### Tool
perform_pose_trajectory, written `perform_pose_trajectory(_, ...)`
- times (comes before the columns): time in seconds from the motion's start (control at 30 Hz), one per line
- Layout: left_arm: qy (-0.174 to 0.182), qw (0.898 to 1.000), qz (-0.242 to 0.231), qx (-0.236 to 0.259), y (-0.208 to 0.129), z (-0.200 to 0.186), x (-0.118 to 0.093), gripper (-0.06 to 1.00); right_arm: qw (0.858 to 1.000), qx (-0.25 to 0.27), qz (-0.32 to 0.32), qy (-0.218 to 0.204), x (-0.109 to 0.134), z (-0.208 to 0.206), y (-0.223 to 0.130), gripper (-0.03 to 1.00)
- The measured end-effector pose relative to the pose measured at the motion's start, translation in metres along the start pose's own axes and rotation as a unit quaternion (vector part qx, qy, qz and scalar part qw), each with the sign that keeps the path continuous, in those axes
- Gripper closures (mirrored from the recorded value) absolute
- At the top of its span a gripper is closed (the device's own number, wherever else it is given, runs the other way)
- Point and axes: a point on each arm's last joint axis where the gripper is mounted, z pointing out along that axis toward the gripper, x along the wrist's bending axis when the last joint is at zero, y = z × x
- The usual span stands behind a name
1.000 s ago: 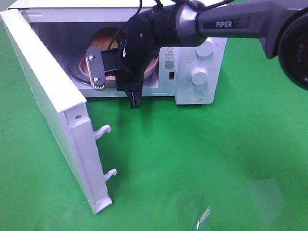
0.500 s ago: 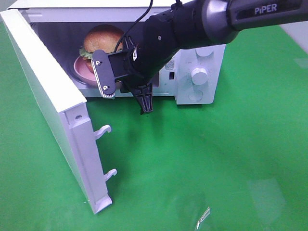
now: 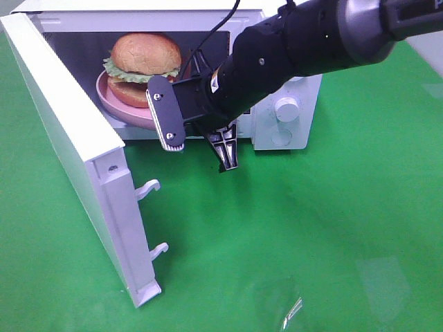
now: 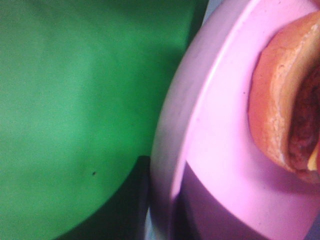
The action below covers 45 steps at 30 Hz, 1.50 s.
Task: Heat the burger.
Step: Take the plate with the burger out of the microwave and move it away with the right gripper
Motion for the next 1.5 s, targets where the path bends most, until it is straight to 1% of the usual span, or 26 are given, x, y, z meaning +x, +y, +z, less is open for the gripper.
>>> perform_pose_trajectory(0.17,0.0,1.0,0.0,0.0,0.0,0.0,0.0,-0.04,1.0,-0.001,-0.005,0.013,0.015,-0.014,0.0,0.86)
perform_pose_trajectory(0.2,0.0,1.0,0.0,0.0,0.0,0.0,0.0,-0.04,1.0,-0.001,-0.005,0.013,0.015,-0.014,0.0,0.86)
perform_pose_trajectory(0.23,0.0,1.0,0.0,0.0,0.0,0.0,0.0,-0.04,1.0,0.001,-0.007,0.018,0.021,-0.017,-0.002,0.86)
perform_pose_trajectory(0.57,0.0,1.0,0.0,0.0,0.0,0.0,0.0,-0.04,0.999,0.007,-0.012,0.038,0.04,-0.031,-0.009,0.86)
perform_pose_trajectory(0.7,0.0,1.0,0.0,0.0,0.0,0.0,0.0,-0.04,0.998,0.014,-0.024,0.054,0.054,-0.039,-0.014,0.86)
perform_pose_trajectory(0.93,0.0,1.0,0.0,0.0,0.0,0.0,0.0,-0.04,0.998,0.016,-0.021,0.059,0.062,-0.049,-0.017,0.86)
perform_pose_trajectory(1.07,0.0,1.0,0.0,0.0,0.0,0.0,0.0,-0.04,0.997,0.02,-0.016,0.069,0.076,-0.063,-0.022,0.86)
perform_pose_trajectory(1.2,0.0,1.0,0.0,0.0,0.0,0.0,0.0,-0.04,0.997,0.021,-0.014,0.071,0.08,-0.07,-0.024,0.86)
perform_pose_trajectory(1.5,0.0,1.0,0.0,0.0,0.0,0.0,0.0,-0.04,0.997,0.029,-0.008,0.065,0.092,-0.094,-0.03,0.86)
